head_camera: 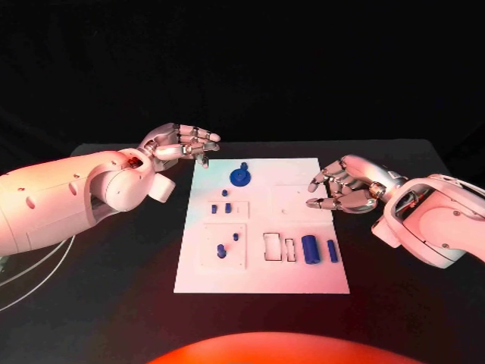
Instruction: Assemble the parts on the task board
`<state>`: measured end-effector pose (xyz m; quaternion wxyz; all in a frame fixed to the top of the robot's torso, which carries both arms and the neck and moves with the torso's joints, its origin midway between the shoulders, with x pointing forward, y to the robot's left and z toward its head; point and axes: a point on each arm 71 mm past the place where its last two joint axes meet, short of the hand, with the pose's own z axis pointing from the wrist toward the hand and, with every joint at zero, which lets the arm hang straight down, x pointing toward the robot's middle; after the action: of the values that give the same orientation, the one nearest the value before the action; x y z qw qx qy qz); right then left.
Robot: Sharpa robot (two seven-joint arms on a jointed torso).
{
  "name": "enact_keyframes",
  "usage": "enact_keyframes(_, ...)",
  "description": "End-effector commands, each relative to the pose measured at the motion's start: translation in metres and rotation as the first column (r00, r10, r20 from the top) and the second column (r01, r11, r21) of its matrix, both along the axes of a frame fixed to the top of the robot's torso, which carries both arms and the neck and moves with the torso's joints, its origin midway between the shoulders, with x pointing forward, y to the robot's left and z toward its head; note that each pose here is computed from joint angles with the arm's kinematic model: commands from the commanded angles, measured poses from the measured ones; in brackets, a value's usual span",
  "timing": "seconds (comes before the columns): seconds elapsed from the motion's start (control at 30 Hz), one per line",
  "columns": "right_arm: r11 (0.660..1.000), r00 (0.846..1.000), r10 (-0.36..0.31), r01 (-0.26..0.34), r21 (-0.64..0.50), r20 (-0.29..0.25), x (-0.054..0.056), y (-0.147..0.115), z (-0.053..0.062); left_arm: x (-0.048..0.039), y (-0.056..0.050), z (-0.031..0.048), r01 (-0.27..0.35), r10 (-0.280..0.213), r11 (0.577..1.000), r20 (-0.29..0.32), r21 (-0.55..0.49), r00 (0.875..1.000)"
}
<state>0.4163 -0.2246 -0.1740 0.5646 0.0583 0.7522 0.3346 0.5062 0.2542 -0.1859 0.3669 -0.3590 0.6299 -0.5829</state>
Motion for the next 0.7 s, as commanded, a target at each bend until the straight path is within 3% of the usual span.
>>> enact_keyframes(0.03, 0.998, 0.992, -0.04, 0.034, -0.051, -0.12, -0.008, -0.008, -0.011, -0.0019, -0.002, -0.0008, 0.013, -0.013, 1.0, -0.004, -0.02, 1.0)
enact_keyframes(0.2, 0.986, 0.984, -0.099, 0.077, -0.146, -0.148, -0.017, -0.02, -0.025, -0.003, -0.002, -0.002, 0.012, -0.012, 1.0, -0.007, -0.021, 1.0)
enact_keyframes(0.43, 0.975, 0.977, -0.119, 0.082, -0.205, -0.177, -0.026, -0.021, -0.043, -0.004, -0.002, -0.0023, 0.014, -0.014, 1.0, -0.01, -0.022, 1.0)
enact_keyframes(0.7, 0.967, 0.974, -0.122, 0.074, -0.244, -0.189, -0.028, -0.014, -0.056, -0.0052, -0.002, -0.002, 0.016, -0.016, 1.0, -0.01, -0.023, 1.0)
